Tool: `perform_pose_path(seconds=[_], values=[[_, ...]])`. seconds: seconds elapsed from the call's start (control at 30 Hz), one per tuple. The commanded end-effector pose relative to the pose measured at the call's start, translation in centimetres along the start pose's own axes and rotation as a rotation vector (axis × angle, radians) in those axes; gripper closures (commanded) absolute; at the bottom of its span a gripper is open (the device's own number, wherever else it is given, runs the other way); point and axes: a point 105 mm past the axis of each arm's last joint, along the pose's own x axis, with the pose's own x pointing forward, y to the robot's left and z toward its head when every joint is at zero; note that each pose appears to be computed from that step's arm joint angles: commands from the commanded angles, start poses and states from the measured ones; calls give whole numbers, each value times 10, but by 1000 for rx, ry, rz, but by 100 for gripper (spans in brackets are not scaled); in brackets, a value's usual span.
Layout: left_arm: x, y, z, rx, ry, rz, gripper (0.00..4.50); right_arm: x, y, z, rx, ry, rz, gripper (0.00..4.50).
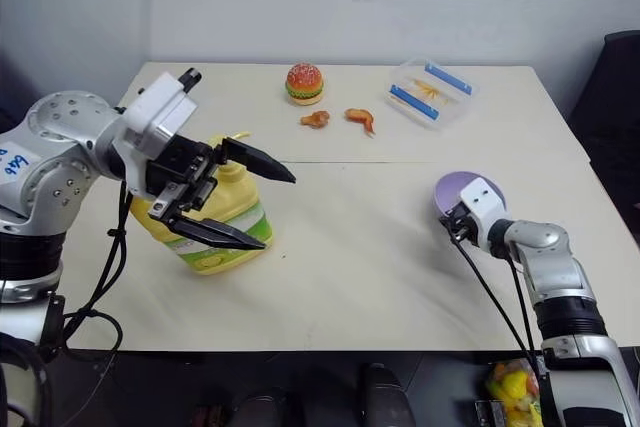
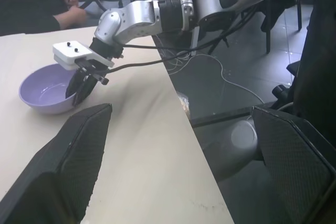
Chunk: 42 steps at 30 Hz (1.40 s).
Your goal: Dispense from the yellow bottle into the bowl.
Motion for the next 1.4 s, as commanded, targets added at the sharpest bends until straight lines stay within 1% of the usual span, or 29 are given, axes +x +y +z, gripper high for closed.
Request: perform_pose_path(seconds=[0.03,0.2,0.3,0.33,0.43,0.53,0.63,0.7,0.8,0.83,0.93,0.97,1.03,1.13,1.23,1.33,1.4], values=[[-6,-1,14,71,-4,21,0,1,-2,8,-10,-30,-6,361],[-6,0,13,71,-2,31,0,3,-3,3,-8,-20,-10,361],[-7,0,13,69,-4,34,0,2,-3,6,-13,-36,-1,416],[-7,1,13,70,-5,38,0,2,-3,7,-18,-39,-5,446],[-9,4,15,69,-16,54,0,-1,-5,12,-47,-46,-7,448],[-16,7,18,69,-20,90,0,-7,-3,27,-112,-61,14,448],[-35,10,29,59,-33,149,0,-19,8,56,-201,-100,90,448],[-54,11,40,41,-51,197,0,-28,22,75,-282,-116,172,448],[-81,14,52,15,-61,268,57,-38,44,97,-394,-118,288,450],[-90,16,53,6,-54,292,88,-39,50,104,-429,-120,324,450],[-107,23,46,-1,-5,353,176,-37,64,120,-498,-127,393,450],[-112,28,41,-3,14,377,201,-29,73,135,-526,-154,425,450],[-116,34,35,-11,27,393,264,-18,85,156,-567,-187,466,450],[-112,40,28,-15,27,378,353,6,99,183,-633,-218,484,450],[-110,42,23,-16,33,372,447,21,109,201,-669,-233,497,450],[-110,40,16,-21,61,375,449,33,127,226,-720,-265,520,450],[-112,38,13,-25,69,382,449,35,140,237,-754,-285,554,450]])
